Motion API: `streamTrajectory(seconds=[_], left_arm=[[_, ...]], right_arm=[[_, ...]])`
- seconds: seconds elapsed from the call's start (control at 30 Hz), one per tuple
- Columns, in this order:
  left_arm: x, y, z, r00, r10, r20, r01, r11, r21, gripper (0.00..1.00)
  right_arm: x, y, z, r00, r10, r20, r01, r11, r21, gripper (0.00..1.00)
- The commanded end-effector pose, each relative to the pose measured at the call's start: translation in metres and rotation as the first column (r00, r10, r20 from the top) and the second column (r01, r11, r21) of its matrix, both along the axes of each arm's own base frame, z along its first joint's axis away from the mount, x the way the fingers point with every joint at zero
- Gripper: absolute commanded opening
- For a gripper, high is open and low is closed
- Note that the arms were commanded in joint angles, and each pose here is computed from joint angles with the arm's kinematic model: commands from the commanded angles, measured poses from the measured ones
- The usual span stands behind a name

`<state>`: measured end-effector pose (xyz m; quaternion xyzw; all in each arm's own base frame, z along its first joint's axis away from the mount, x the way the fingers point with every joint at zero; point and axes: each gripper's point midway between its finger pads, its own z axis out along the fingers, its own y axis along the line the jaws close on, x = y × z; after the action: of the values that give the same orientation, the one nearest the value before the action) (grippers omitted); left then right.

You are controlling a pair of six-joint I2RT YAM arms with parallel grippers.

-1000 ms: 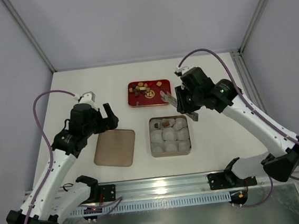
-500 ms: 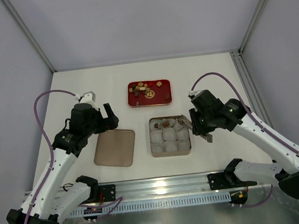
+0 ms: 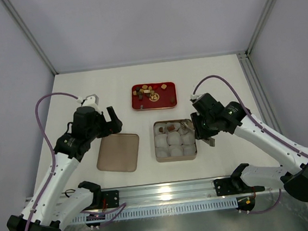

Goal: Pack the chocolate

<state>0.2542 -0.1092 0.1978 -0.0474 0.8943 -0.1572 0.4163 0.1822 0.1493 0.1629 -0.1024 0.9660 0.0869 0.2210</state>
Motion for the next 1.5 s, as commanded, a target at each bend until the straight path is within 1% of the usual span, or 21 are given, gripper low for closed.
streamTrajectory(seconds=[0.0,0.17,0.27,0.43,0.5,0.57,0.67,0.7,0.77,0.8,0.83,0.87,0.93,0.97,1.0,1.03,1.07,1.1,1.2,1.47], left_arm=[[0.005,-0.001,0.004,1.000,0.008,0.019,-0.007,1.000,-0.013,1.00],[0.005,-0.002,0.004,1.000,0.006,0.019,-0.006,1.000,-0.016,1.00],[0.005,-0.002,0.004,1.000,0.006,0.019,-0.006,1.000,-0.016,1.00],[0.005,-0.002,0.005,1.000,0.005,0.021,-0.005,1.000,-0.016,1.00],[0.005,-0.001,0.004,1.000,0.007,0.020,-0.007,1.000,-0.015,1.00],[0.005,-0.002,0.006,1.000,0.006,0.024,-0.006,1.000,-0.018,1.00],[0.004,-0.001,0.005,1.000,0.009,0.024,-0.008,1.000,-0.016,1.00],[0.004,-0.001,0.005,1.000,0.009,0.023,-0.008,1.000,-0.016,1.00],[0.004,-0.001,0.006,1.000,0.009,0.026,-0.008,1.000,-0.017,1.00],[0.004,-0.001,0.005,1.000,0.009,0.023,-0.008,1.000,-0.016,1.00],[0.004,-0.001,0.005,1.000,0.007,0.021,-0.007,1.000,-0.016,1.00],[0.005,-0.001,0.004,1.000,0.007,0.018,-0.007,1.000,-0.015,1.00],[0.004,-0.001,0.005,1.000,0.008,0.021,-0.007,1.000,-0.013,1.00],[0.004,-0.001,0.004,1.000,0.010,0.020,-0.009,1.000,-0.014,1.00],[0.004,0.000,0.005,1.000,0.011,0.024,-0.011,1.000,-0.014,1.00],[0.004,0.000,0.005,1.000,0.014,0.026,-0.013,1.000,-0.011,1.00],[0.004,0.001,0.006,0.999,0.016,0.029,-0.016,1.000,-0.012,1.00],[0.004,0.001,0.005,0.999,0.017,0.027,-0.017,1.000,-0.010,1.00],[0.004,0.001,0.006,0.999,0.014,0.029,-0.013,1.000,-0.012,1.00],[0.004,-0.002,0.006,1.000,0.001,0.024,-0.001,1.000,-0.022,1.00]], right_arm=[[0.009,0.004,0.004,0.999,-0.007,0.042,0.006,1.000,0.018,0.41],[0.009,0.003,0.005,0.999,-0.010,0.048,0.009,1.000,0.016,0.46],[0.010,0.003,0.008,0.999,-0.012,0.051,0.011,1.000,0.021,0.47],[0.021,0.012,0.043,0.992,0.001,0.130,-0.011,0.997,0.071,0.47],[0.029,0.015,0.051,0.989,0.003,0.151,-0.014,0.998,0.069,0.47],[0.041,0.022,0.055,0.987,0.022,0.161,-0.031,0.998,0.054,0.47],[0.064,0.041,0.058,0.982,0.046,0.181,-0.058,0.996,0.065,0.47],[0.077,0.049,0.065,0.977,0.044,0.210,-0.063,0.994,0.087,0.47],[0.096,0.065,0.056,0.978,0.072,0.194,-0.089,0.993,0.078,0.47],[0.110,0.075,0.069,0.971,0.071,0.228,-0.096,0.990,0.101,0.46],[0.121,0.085,0.055,0.978,0.085,0.193,-0.102,0.991,0.084,0.46],[0.129,0.092,0.054,0.976,0.101,0.192,-0.118,0.990,0.080,0.46],[0.148,0.111,0.065,0.970,0.113,0.215,-0.138,0.985,0.105,0.45],[0.157,0.122,0.049,0.976,0.129,0.177,-0.148,0.984,0.100,0.45],[0.168,0.131,0.055,0.973,0.127,0.195,-0.151,0.982,0.111,0.45],[0.170,0.141,0.052,0.974,0.146,0.175,-0.171,0.976,0.135,0.43],[0.177,0.149,0.033,0.979,0.154,0.134,-0.171,0.977,0.129,0.43],[0.185,0.157,0.039,0.978,0.148,0.147,-0.170,0.975,0.146,0.42],[0.199,0.172,0.025,0.983,0.134,0.126,-0.153,0.976,0.155,0.42],[0.215,0.189,0.001,0.994,0.060,0.094,-0.075,0.983,0.166,0.42]])
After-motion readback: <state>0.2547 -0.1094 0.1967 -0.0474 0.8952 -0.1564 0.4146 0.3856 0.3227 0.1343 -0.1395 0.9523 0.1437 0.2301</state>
